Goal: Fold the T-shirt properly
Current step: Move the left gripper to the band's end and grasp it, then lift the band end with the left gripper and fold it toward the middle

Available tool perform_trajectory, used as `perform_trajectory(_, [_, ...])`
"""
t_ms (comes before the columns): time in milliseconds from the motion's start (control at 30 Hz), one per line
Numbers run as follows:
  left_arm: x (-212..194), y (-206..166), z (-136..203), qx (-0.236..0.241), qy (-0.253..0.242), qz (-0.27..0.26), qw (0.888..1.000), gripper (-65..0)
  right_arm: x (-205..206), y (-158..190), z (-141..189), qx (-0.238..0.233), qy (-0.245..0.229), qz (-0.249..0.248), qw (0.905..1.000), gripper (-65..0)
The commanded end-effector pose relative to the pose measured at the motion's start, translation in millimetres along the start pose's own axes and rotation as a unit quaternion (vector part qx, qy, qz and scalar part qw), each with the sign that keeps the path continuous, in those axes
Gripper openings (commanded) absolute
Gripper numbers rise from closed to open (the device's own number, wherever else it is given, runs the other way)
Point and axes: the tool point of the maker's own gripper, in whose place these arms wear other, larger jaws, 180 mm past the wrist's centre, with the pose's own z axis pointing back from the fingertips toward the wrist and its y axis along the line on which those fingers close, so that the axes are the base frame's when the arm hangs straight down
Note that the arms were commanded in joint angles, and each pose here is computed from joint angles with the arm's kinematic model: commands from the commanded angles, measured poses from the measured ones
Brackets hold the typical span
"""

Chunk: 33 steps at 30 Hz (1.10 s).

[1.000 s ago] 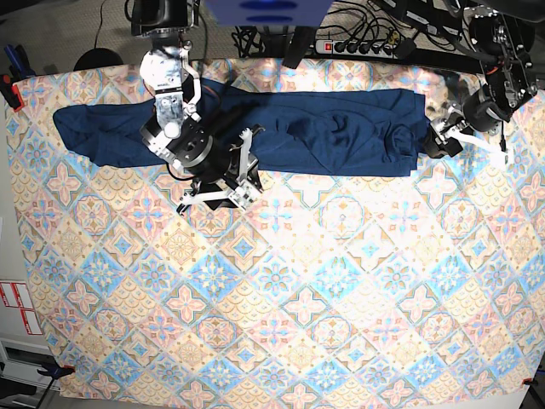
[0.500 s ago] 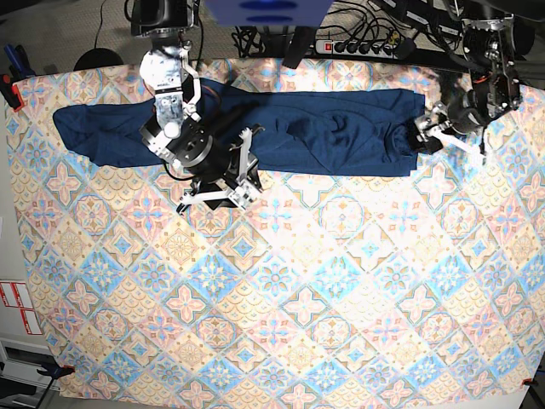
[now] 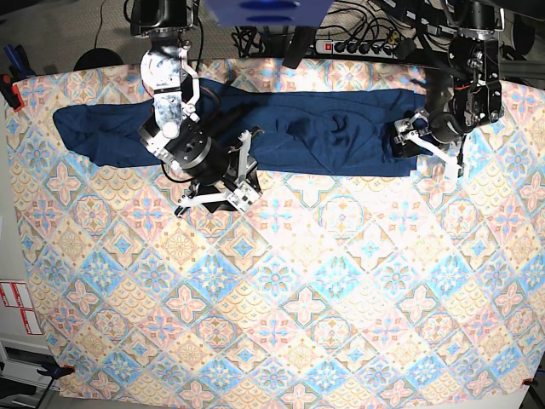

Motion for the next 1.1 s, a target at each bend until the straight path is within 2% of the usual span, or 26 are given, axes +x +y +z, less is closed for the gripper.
perform_trajectory(0, [-14, -8, -1, -0.015, 0.024, 0.006, 1.0, -13.2, 17, -6, 3, -0.008, -0.029, 0.001, 0.9996, -45.8])
perform_trajectory(67, [-24, -20, -6, -0.027, 0.04, -0.009, 0.999, -16.1, 17, -6, 3, -0.008, -0.029, 0.001, 0.9996, -45.8])
perform_trajectory(200, [-35, -46, -5, -0.053, 0.053, -0.045, 0.996, -28.4, 17, -6, 2, -0.008, -0.029, 0.001, 0.9996, -45.8])
perform_trajectory(333, [-41, -57, -2, -0.065, 0.054, -0.055, 0.995, -41.2, 17, -6, 2, -0.008, -0.028, 0.001, 0.9996, -45.8])
perform_trajectory(400, [-41, -58, -2, -0.066, 0.054, -0.054, 0.995, -44.0, 17, -6, 2, -0.008, -0.028, 0.001, 0.9996, -45.8])
perform_trajectory(667, [-39, -60, -3, -0.069, 0.048, -0.048, 0.995, -45.3, 17, -6, 2, -0.008, -0.028, 0.001, 0.9996, -45.8])
perform_trajectory(867, [-5, -32, 6, -0.039, -0.012, -0.019, 0.999, -53.2, 15, -7, 3, -0.01, -0.027, 0.0, 0.9996, -45.8])
perform_trajectory(933, [7, -20, 12, -0.026, -0.034, -0.006, 0.999, -57.5, 13, -5, 3, -0.008, -0.024, -0.002, 0.9997, -45.8])
perform_trajectory(1000, [19, -5, 19, -0.011, -0.053, 0.01, 0.998, -64.9, 9, -1, 4, -0.004, -0.02, -0.004, 0.9998, -45.8])
perform_trajectory(1067, [29, 8, 25, 0.002, -0.069, 0.022, 0.997, -65.0, 9, -1, 4, -0.004, -0.02, -0.004, 0.9998, -45.8])
